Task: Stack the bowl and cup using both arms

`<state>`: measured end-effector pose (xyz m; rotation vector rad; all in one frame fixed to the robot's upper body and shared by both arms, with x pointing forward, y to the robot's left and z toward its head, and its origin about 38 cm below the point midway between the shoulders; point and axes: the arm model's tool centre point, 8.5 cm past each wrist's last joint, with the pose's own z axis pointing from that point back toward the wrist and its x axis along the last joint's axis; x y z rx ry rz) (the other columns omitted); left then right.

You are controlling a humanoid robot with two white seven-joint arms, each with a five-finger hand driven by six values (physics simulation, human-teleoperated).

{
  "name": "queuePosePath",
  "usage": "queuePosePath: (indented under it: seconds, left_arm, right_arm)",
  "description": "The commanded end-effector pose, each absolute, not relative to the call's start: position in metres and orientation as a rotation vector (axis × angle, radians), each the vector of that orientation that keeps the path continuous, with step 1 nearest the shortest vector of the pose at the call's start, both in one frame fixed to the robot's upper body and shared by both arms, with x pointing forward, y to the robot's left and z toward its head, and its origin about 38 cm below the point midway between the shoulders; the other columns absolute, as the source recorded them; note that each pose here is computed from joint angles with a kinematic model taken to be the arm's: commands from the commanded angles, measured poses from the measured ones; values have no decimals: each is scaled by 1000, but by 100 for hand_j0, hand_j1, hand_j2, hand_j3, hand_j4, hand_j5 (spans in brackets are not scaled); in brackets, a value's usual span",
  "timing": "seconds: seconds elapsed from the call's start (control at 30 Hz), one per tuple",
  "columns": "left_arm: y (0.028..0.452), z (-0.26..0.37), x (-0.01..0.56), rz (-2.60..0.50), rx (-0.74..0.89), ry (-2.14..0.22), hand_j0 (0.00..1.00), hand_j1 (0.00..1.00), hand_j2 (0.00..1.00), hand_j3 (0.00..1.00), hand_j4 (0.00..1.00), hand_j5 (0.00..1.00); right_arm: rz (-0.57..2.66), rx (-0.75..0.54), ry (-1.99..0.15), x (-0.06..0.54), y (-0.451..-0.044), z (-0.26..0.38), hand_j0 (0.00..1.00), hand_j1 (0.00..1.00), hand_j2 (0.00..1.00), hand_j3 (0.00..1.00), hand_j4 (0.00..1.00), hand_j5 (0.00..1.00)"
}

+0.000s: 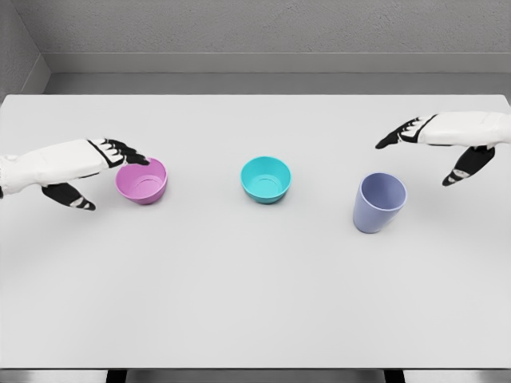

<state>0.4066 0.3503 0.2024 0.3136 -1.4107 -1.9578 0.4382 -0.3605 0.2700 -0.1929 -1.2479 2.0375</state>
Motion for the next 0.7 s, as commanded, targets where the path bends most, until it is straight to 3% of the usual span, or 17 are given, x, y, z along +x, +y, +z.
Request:
queuePosePath:
  seconds: [0.0, 0.1, 0.67]
  left_arm:
    - [347, 190, 404, -2018, 293, -1336, 100, 100, 100, 100, 100, 100]
    - [354, 185, 401, -2109, 287, -1193, 100, 100, 100, 100, 100, 100]
    - [319, 192, 445, -2049, 316, -1305, 100, 100, 100, 100, 100, 100]
  right_arm:
    - [2017, -179, -1256, 439, -361, 271, 100, 100, 100, 100, 100, 100]
    - [2018, -187, -1260, 439, -361, 272, 100, 100, 100, 100, 100, 100]
    - [2018, -203, -1326, 438, -351, 277, 100, 100, 100, 100, 100, 100]
